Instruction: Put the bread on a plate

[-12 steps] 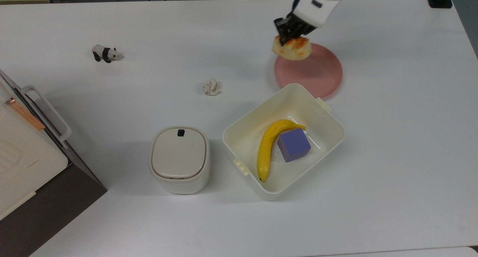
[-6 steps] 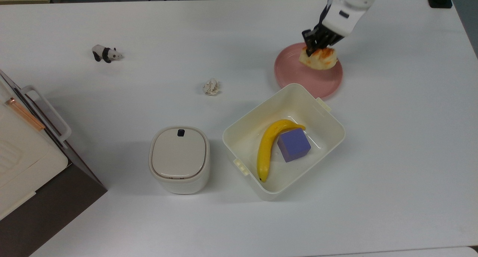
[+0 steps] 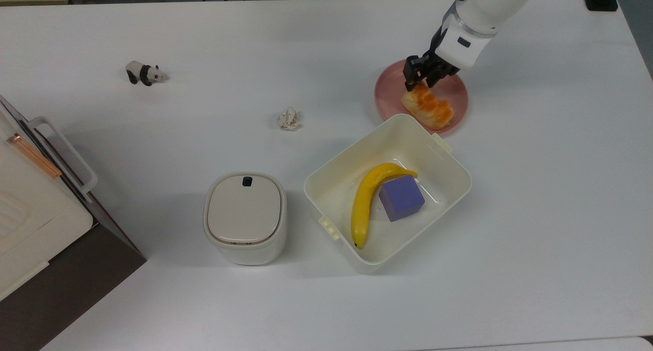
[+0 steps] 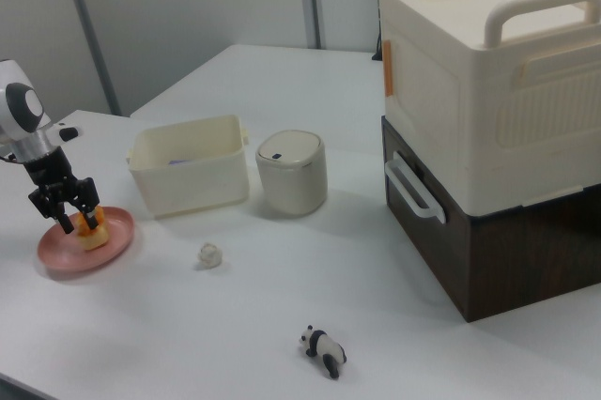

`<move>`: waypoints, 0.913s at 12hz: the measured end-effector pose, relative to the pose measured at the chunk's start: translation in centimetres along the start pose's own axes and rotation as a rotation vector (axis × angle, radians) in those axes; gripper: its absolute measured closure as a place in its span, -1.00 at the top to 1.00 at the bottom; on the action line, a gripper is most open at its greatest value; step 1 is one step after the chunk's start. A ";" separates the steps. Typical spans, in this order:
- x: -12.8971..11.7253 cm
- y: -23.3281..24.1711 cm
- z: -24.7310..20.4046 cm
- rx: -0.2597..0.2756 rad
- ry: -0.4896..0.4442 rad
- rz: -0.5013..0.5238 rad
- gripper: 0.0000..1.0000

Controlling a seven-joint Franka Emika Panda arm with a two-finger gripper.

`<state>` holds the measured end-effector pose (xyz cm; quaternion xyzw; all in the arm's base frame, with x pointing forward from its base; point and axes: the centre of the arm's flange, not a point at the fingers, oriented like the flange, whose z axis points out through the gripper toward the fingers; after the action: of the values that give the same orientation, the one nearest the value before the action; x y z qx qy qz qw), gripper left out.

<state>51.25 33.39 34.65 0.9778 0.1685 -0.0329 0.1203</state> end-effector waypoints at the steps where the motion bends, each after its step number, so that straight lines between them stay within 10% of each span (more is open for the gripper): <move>1: 0.0 0.1 0.0 -0.009 0.005 -0.004 0.47; 8: -1.0 3.1 -4.2 -0.068 -0.007 -0.074 0.63; 11: -2.2 8.7 -10.1 -0.015 -0.067 -0.143 0.63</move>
<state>52.30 27.25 46.65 0.9606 0.2341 -0.0727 0.1307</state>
